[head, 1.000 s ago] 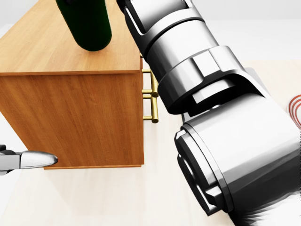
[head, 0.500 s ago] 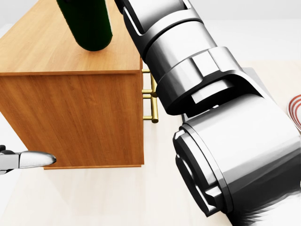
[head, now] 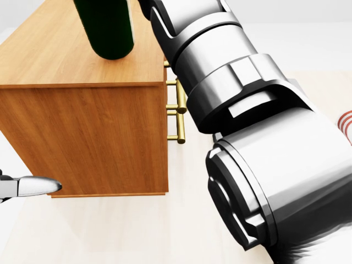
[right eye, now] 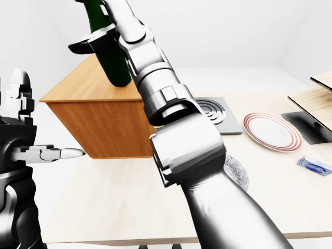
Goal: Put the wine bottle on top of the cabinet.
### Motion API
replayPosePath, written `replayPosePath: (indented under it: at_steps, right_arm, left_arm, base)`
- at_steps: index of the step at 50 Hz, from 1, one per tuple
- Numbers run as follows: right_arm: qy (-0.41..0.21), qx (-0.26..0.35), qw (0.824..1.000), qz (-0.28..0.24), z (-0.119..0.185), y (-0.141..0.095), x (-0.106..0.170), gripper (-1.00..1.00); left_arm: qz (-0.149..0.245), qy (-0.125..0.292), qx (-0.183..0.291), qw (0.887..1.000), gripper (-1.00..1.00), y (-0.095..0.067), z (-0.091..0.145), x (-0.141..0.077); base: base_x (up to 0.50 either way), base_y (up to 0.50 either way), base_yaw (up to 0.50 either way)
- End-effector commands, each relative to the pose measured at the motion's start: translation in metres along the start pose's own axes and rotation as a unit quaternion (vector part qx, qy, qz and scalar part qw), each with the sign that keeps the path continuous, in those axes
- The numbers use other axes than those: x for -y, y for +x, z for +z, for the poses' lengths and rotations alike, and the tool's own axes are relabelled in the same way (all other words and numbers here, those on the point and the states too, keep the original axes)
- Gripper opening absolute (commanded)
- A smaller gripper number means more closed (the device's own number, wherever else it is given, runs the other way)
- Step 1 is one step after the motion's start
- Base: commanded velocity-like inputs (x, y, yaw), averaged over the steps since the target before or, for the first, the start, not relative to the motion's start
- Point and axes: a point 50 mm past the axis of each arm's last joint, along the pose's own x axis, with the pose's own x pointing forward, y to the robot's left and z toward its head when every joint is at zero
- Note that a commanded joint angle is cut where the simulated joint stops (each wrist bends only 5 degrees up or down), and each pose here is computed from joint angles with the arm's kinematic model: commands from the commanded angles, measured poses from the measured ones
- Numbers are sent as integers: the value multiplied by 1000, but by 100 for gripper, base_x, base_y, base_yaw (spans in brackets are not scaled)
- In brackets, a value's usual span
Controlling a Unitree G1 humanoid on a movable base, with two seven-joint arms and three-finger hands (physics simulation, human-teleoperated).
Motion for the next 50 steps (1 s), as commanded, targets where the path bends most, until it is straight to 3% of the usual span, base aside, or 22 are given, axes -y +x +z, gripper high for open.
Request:
replayPosePath:
  at_steps: [1, 50]
  right_arm:
    - [24, -6, 999, -20, -3, 0, 4, 100]
    - [22, -16, 999, -30, -9, -1, 6, 100]
  left_arm:
    - [-1, 0, -3, 1000, 100, -1, -1, 0]
    - [0, 2, -15, 1000, 100, -3, -5, -2]
  base:
    - [0, 0, 0]
    - [0, 0, 0]
